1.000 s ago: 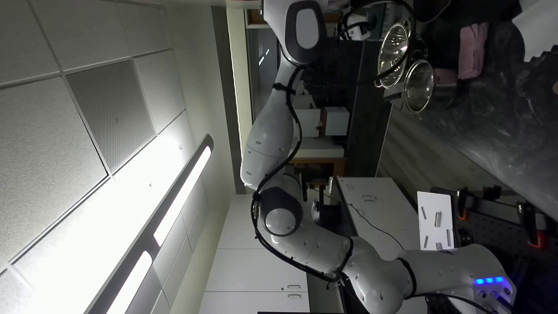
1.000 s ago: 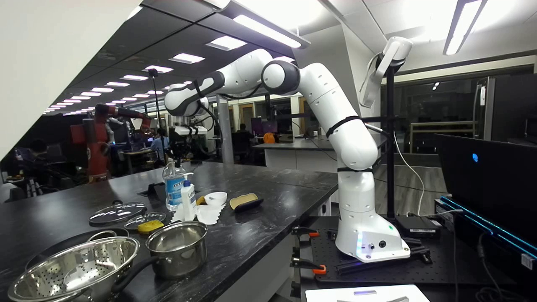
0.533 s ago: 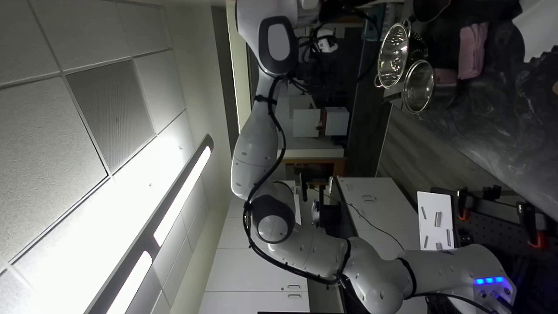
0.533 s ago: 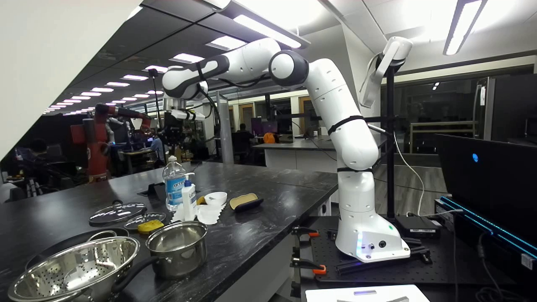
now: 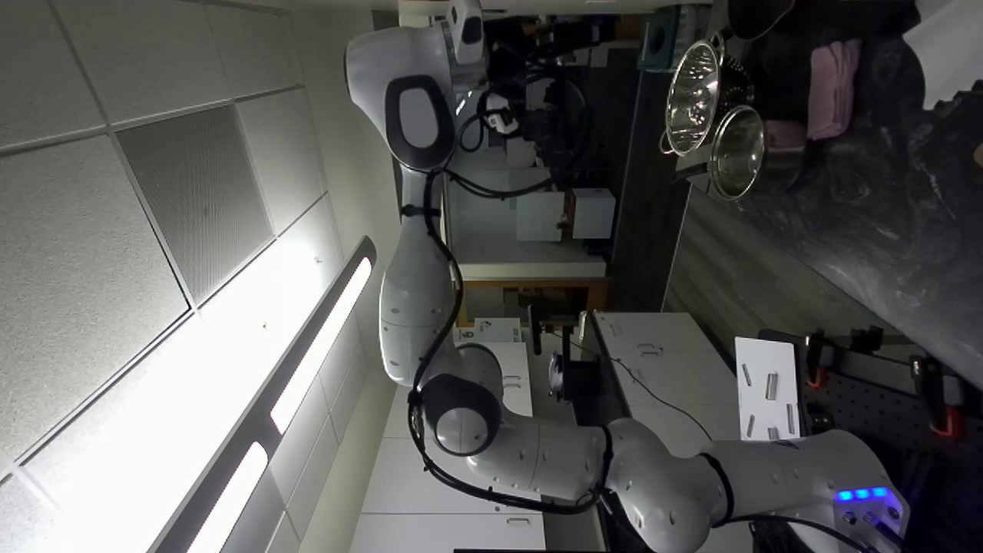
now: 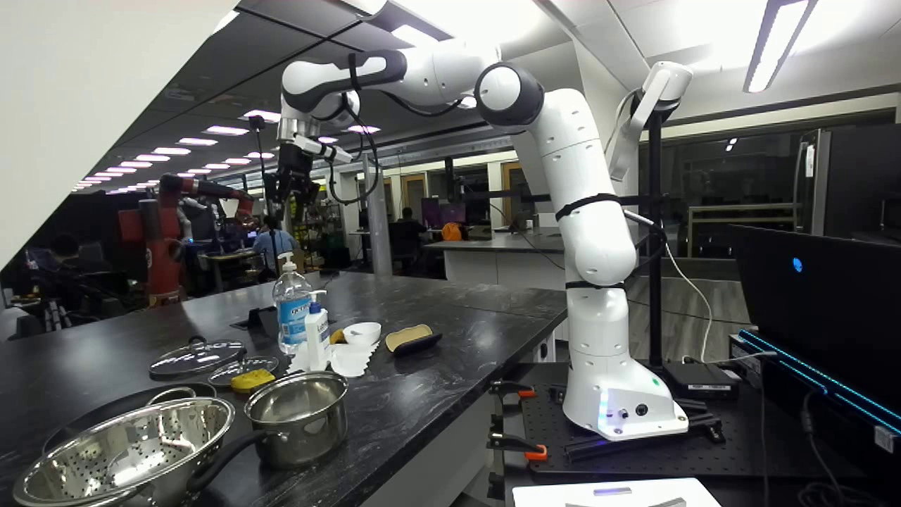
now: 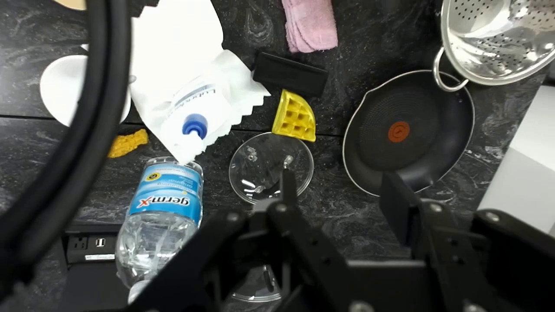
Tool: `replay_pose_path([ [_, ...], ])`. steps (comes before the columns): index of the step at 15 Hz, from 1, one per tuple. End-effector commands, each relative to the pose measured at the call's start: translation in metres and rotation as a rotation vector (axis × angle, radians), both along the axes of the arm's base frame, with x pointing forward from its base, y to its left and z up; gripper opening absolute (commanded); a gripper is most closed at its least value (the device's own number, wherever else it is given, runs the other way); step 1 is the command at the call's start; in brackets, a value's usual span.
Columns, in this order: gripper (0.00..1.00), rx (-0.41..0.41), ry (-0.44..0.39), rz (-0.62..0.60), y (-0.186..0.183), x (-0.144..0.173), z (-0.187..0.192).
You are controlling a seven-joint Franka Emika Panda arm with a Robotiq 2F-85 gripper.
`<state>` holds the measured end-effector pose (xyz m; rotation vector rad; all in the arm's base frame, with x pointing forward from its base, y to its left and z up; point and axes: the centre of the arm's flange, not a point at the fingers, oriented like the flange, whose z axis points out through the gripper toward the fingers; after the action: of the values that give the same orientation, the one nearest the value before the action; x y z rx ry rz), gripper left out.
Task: Push down on the small hand soap bottle
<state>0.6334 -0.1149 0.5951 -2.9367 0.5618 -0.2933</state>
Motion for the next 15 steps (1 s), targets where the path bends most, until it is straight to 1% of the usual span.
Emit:
replay_pose_path([
  [1,0.84,0.030,0.000,0.036,0.019,-0.020,0.020],
  [2,0.93,0.037,0.000,0.047,0.023,-0.023,0.023],
  [3,0.99,0.046,0.002,0.055,0.027,-0.026,0.025],
  [4,1.00,0.055,0.012,0.060,0.031,-0.029,0.025],
  [5,1.00,0.056,0.027,0.062,0.034,-0.032,0.025],
  [7,1.00,0.056,0.084,0.053,0.036,-0.040,0.020],
  [11,1.00,0.066,0.241,0.020,0.033,-0.072,0.012],
  [15,1.00,0.045,0.310,-0.051,0.024,-0.103,0.012],
])
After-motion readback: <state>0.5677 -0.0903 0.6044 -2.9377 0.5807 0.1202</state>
